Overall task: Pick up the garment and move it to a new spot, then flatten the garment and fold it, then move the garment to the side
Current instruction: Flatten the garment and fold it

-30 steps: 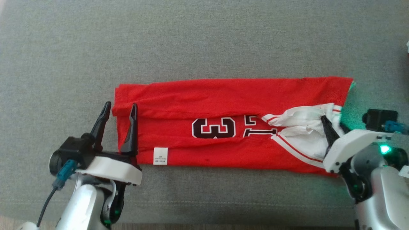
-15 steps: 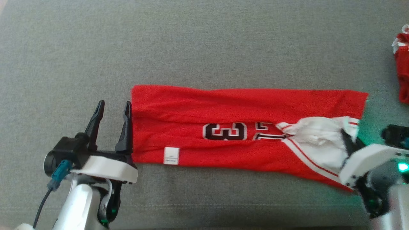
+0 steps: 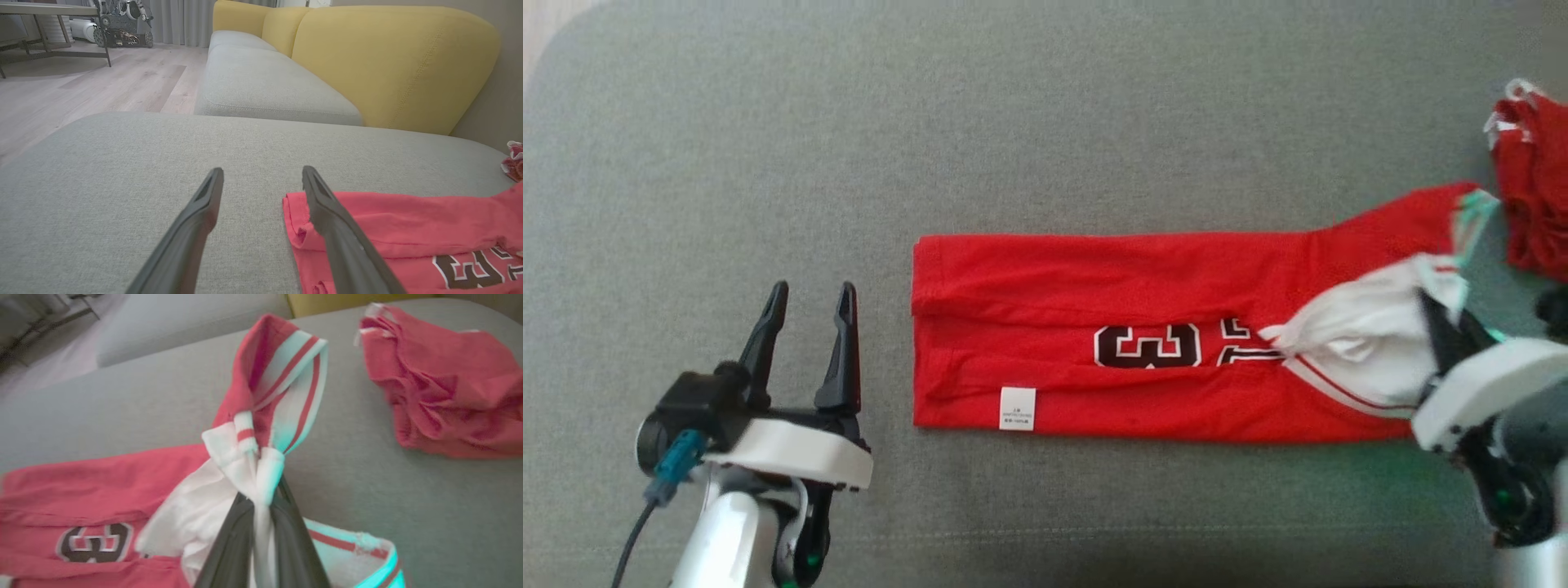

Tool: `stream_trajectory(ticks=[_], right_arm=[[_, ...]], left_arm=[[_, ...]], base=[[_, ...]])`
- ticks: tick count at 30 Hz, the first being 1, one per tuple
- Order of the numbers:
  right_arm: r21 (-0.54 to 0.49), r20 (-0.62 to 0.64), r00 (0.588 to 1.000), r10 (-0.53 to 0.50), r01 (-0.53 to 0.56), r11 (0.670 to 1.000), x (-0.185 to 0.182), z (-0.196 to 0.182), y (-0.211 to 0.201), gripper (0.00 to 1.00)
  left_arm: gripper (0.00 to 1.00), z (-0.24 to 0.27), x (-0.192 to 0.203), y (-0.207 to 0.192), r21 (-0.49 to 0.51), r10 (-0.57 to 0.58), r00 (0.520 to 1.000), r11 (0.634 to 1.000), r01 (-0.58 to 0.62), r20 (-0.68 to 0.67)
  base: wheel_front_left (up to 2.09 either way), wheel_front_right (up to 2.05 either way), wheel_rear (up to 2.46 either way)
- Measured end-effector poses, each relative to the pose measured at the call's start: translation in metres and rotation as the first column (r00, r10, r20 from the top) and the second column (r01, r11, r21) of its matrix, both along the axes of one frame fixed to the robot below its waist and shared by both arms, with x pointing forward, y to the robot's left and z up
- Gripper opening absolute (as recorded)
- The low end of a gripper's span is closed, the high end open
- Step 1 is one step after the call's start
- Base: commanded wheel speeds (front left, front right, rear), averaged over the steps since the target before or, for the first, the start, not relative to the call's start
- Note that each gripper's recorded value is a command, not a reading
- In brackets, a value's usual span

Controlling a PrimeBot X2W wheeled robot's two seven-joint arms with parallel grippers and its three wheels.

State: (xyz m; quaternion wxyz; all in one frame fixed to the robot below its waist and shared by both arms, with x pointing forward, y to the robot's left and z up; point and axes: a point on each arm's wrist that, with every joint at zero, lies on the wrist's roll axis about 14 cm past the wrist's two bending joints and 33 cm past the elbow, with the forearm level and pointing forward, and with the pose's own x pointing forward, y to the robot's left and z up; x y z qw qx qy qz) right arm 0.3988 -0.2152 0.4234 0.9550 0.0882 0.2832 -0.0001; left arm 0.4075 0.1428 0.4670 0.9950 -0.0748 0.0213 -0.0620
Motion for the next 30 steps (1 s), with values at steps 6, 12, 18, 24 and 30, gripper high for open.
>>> stream_trajectory(ticks=[6, 12, 18, 24, 30], right_arm=[[0.113, 0.09, 0.984, 0.154, -0.164, 0.98, 0.003, 0.049, 0.062, 0.0], [0.276, 0.137, 0.92, 0.367, -0.391, 0.878, -0.007, 0.063, 0.152, 0.0], [0.427, 0.178, 0.861, 0.476, -0.503, 0.752, -0.016, 0.05, 0.224, 0.0], [0.466, 0.204, 0.799, 0.566, -0.588, 0.662, -0.009, 0.041, 0.279, 0.0], [0.48, 0.177, 0.772, 0.61, -0.609, 0.631, 0.001, 0.019, 0.305, 0.0]], left_arm=[[1.0, 0.01, -0.008, -0.006, -0.011, -0.01, 1.0, 1.0, 0.011, 0.024], [1.0, 0.017, -0.017, -0.01, -0.013, -0.023, 0.999, 1.0, 0.023, 0.04], [1.0, 0.017, -0.025, -0.001, -0.013, 0.002, 0.999, 1.0, -0.001, 0.038], [1.0, 0.009, -0.031, 0.008, -0.016, 0.034, 0.999, 0.999, -0.034, 0.011], [1.0, 0.004, -0.026, 0.019, -0.014, 0.066, 0.998, 0.998, -0.066, -0.003]], base=[[0.0, 0.0, 0.0], [0.0, 0.0, 0.0], [0.0, 0.0, 0.0], [0.0, 0.0, 0.0], [0.0, 0.0, 0.0]])
